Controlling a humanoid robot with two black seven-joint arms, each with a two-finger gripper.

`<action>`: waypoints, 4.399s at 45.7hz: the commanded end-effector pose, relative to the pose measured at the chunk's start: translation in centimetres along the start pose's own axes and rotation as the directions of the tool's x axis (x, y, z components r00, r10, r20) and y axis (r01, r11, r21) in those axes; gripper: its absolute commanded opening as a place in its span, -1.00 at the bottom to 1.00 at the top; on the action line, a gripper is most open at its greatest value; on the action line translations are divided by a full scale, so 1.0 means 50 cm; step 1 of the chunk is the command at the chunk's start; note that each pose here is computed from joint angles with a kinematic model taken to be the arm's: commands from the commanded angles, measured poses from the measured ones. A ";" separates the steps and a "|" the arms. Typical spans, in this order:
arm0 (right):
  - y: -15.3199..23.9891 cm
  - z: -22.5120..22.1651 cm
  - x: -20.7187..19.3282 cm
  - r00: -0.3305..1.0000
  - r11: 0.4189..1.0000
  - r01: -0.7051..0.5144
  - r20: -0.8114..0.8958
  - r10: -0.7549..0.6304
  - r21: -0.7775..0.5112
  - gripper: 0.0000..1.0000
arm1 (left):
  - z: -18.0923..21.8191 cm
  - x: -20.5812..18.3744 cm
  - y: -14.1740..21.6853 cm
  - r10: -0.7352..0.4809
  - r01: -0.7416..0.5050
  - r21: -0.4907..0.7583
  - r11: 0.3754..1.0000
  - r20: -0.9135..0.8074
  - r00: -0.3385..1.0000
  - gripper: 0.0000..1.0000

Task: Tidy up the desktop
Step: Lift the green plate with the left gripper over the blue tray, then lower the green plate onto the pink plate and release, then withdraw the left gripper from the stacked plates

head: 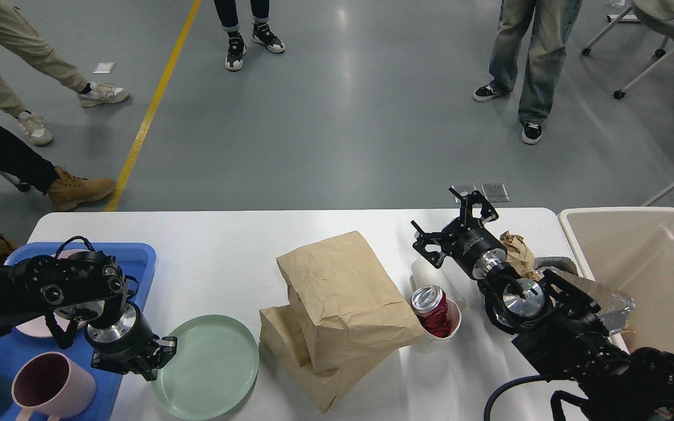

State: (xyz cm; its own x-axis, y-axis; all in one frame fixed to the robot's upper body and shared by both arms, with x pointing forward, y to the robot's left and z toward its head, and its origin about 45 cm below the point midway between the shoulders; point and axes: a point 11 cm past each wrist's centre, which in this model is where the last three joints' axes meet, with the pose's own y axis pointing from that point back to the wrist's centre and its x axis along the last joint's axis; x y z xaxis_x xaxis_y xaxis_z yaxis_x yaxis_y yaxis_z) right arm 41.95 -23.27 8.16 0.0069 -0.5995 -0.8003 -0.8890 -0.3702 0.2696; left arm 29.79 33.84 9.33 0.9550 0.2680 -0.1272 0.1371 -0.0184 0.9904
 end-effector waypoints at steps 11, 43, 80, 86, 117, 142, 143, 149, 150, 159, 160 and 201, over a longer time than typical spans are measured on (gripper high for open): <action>0.000 0.000 0.000 1.000 1.000 0.000 -0.001 0.000 0.000 1.00 | 0.012 0.027 0.063 -0.013 0.014 -0.031 0.999 0.038 0.999 -1.00; 0.000 0.000 0.000 1.000 1.000 0.000 -0.001 0.000 0.000 1.00 | -0.014 0.074 0.190 0.017 -0.014 -0.059 0.998 0.052 0.998 -1.00; 0.001 0.000 0.001 1.000 1.000 -0.002 0.001 0.002 0.000 1.00 | -0.198 0.127 0.427 0.205 -0.227 -0.102 0.969 -0.193 0.960 -1.00; 0.000 -0.001 0.000 1.000 1.000 0.000 0.000 0.000 0.001 1.00 | -0.272 0.138 0.441 0.249 -0.275 -0.056 0.960 -0.283 0.926 -1.00; 0.000 -0.001 0.000 1.000 1.000 0.000 0.000 0.000 0.001 1.00 | -0.444 0.166 0.327 0.321 -0.269 0.176 0.947 -0.487 0.813 -1.00; 0.000 0.001 -0.001 1.000 1.000 0.001 0.001 -0.001 0.000 1.00 | -0.404 0.173 0.228 0.293 -0.219 0.205 0.954 -0.473 0.831 -1.00; 0.000 0.001 -0.001 1.000 1.000 0.001 0.001 -0.001 0.000 1.00 | -0.404 0.172 0.226 0.292 -0.219 0.204 0.954 -0.475 0.830 -1.00; 0.000 0.001 -0.001 1.000 1.000 0.001 0.001 -0.001 0.000 1.00 | -0.400 0.174 0.220 0.294 -0.223 0.201 0.954 -0.481 0.826 -1.00; 0.000 -0.001 0.000 1.000 1.000 0.000 0.000 0.000 0.001 1.00 | -0.398 0.174 0.217 0.292 -0.221 0.200 0.955 -0.481 0.827 -1.00; 0.000 -0.001 0.000 1.000 1.000 0.000 0.000 0.000 0.001 1.00 | -0.392 0.179 0.218 0.296 -0.234 0.186 0.954 -0.488 0.821 -1.00; 0.000 0.001 -0.001 1.000 1.000 0.001 0.001 -0.001 0.000 1.00 | -0.393 0.179 0.218 0.297 -0.234 0.187 0.954 -0.489 0.820 -1.00; 0.000 -0.001 0.000 1.000 1.000 0.000 0.000 0.000 0.001 1.00 | -0.396 0.208 0.311 0.346 -0.332 0.126 0.935 -0.538 0.769 0.91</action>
State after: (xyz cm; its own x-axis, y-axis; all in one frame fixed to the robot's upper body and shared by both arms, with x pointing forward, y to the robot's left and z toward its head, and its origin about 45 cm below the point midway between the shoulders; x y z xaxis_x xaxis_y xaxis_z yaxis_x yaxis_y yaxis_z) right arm 41.94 -23.28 8.15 0.0067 -0.5997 -0.8002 -0.8889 -0.3701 0.2699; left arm 36.45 54.28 22.22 0.6597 0.7119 0.2407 -0.1286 -0.2087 0.9695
